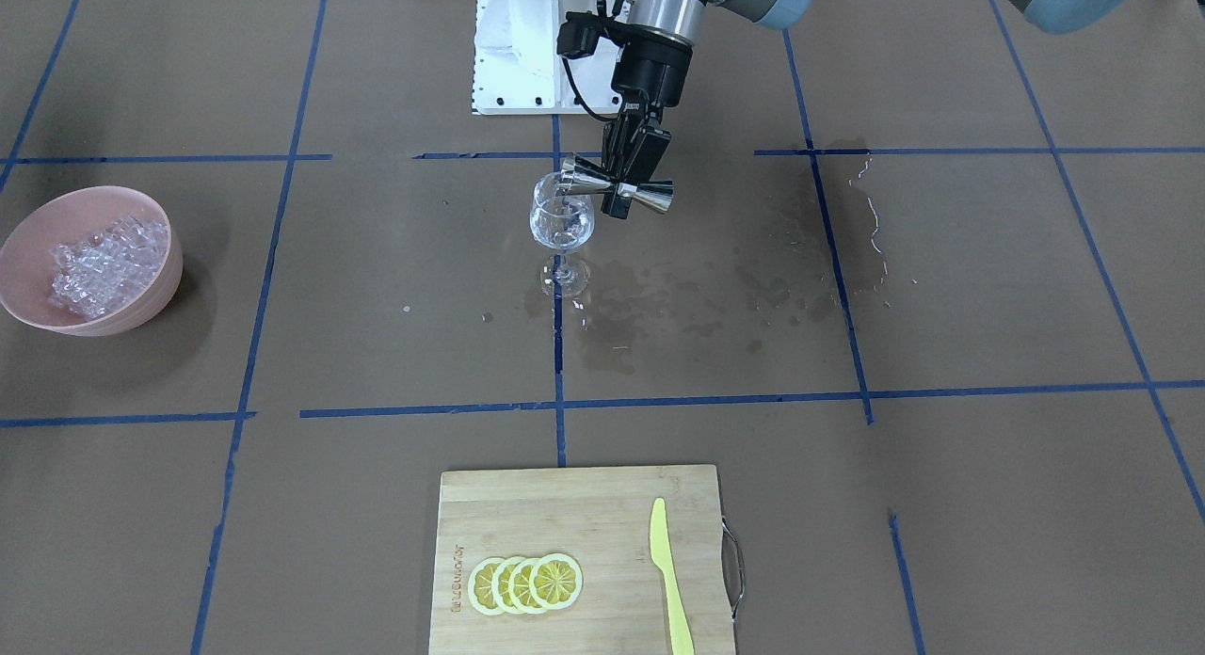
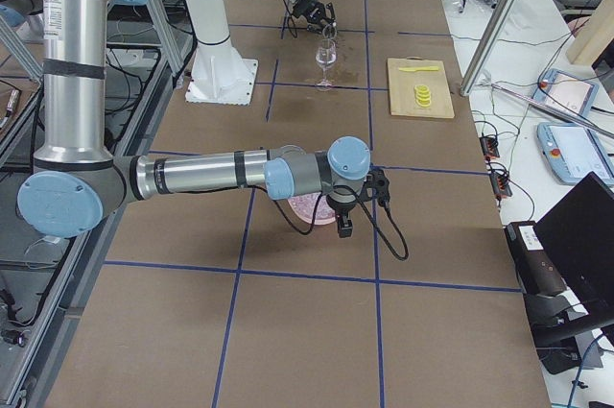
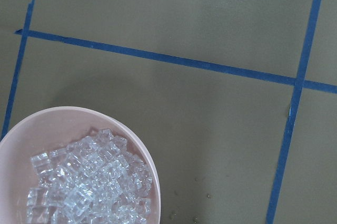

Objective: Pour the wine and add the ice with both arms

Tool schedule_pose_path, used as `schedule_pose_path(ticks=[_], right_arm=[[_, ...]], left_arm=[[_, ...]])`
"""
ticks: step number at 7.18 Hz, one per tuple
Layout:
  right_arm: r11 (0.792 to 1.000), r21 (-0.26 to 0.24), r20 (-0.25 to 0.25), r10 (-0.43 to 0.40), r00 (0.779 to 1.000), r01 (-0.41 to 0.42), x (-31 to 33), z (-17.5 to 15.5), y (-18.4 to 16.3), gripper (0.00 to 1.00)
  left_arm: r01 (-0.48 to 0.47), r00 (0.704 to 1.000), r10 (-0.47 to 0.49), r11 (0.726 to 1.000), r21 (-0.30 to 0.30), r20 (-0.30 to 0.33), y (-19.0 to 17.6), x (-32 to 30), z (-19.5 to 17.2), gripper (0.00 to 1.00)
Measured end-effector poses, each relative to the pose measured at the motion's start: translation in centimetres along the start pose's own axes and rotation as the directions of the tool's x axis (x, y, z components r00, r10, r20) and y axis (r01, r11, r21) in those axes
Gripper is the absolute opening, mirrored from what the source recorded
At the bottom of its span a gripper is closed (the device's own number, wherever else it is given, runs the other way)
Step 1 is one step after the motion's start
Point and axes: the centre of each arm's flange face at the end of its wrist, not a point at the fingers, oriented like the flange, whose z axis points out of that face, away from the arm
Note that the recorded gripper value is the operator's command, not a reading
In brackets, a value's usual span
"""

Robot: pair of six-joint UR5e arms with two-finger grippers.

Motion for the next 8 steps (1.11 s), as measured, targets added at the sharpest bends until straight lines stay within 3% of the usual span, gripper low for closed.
schedule_pose_path(ticks=[8], right_arm=[[1.000,-0.001,0.001,0.001,1.000,-0.001,0.0,0.0,0.0,1.00]], left_arm=[[-0.102,0.994,0.100,0.992,-0.069,-0.040,-0.7,-1.9,0.1,0.00]])
